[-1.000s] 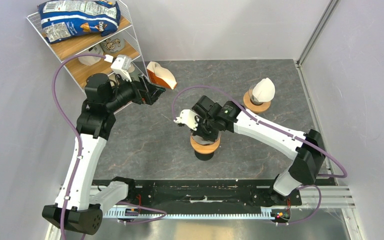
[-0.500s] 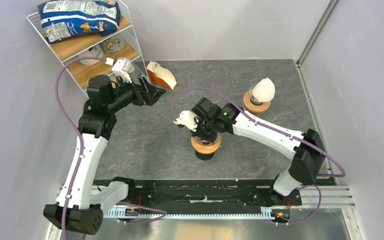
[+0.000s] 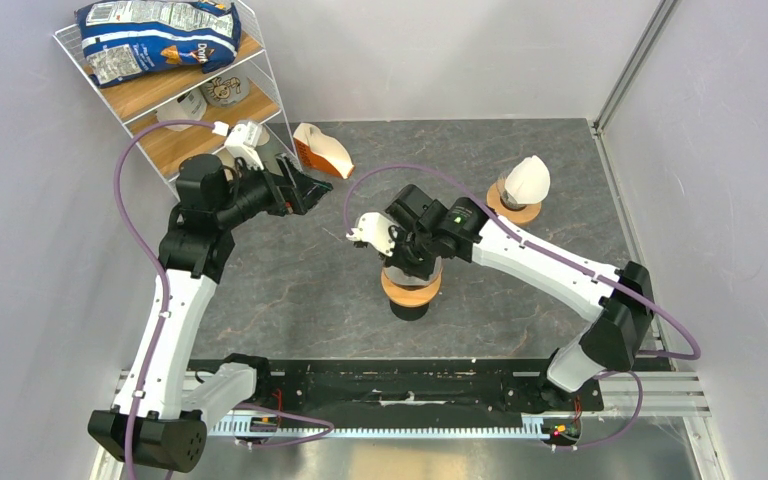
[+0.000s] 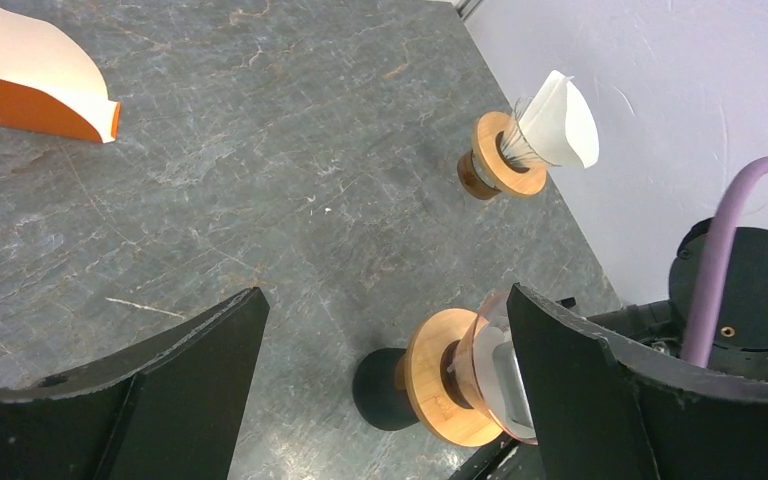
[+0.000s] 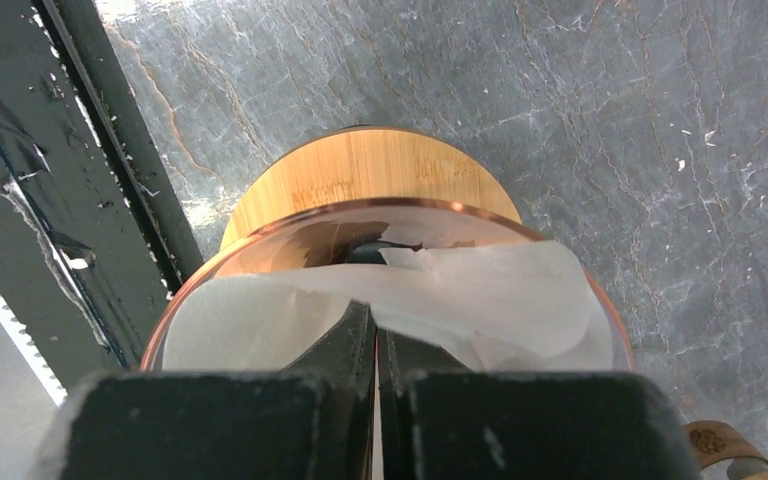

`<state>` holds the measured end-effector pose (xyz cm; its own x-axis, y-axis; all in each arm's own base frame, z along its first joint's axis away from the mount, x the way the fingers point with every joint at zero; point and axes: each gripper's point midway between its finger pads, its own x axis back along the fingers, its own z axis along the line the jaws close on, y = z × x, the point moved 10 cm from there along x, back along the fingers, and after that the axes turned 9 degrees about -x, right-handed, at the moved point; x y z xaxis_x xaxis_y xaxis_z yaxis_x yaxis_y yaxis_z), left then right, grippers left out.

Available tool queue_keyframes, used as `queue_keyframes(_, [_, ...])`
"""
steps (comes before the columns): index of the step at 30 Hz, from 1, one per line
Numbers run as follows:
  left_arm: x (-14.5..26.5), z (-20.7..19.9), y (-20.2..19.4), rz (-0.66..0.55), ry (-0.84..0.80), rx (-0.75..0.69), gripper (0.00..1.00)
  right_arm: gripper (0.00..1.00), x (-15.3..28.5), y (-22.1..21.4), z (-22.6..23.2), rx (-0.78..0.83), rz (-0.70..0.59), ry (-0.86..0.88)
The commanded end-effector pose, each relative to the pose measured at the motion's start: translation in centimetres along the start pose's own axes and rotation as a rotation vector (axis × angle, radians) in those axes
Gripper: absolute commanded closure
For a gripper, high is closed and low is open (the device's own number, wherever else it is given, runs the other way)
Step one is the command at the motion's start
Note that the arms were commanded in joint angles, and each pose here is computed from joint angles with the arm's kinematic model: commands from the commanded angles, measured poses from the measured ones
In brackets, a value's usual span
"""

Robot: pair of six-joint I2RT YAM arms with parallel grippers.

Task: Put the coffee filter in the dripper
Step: Place the coffee filter in the coffee dripper, then reset both arms

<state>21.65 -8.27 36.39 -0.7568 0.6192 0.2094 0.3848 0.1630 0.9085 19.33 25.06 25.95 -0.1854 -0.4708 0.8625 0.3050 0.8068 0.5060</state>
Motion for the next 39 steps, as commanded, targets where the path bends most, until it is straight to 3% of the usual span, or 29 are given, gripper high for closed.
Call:
queue_keyframes(1, [0.3,-0.6,0.7,-0.045,-0.043,0.002,0.02,1.00,2.7,1.0,0.2,0.014,-0.067,0.002])
queue_keyframes(14, [0.1,-0.4,-0.3,0.011,-0.073,0.013,0.02,1.00,6.8,1.8,0.8,0.020,-0.156,-0.005])
queue_keyframes(24, [-0.3,-0.1,0.0,0.097,-0.114,-0.069,0.02,1.00,11.1,2.3,1.1,-0.002,-0.361,-0.082])
queue_keyframes(29, [-0.4,-0.1,0.9,0.194,-0.148,-0.121,0.02,1.00,13.1,2.5,-0.2,-0.128,-0.468,-0.159])
queue_keyframes(34, [-1.4,0.4,2.7,0.388,-0.132,-0.078,0.02,1.00,15.5,1.5,-2.9,-0.340,-0.603,-0.211])
queue_keyframes(39, [-2.2,1.4,4.3,0.462,-0.103,-0.174,0.02,1.00,16.6,-0.7,-5.3,-0.529,-0.674,-0.296])
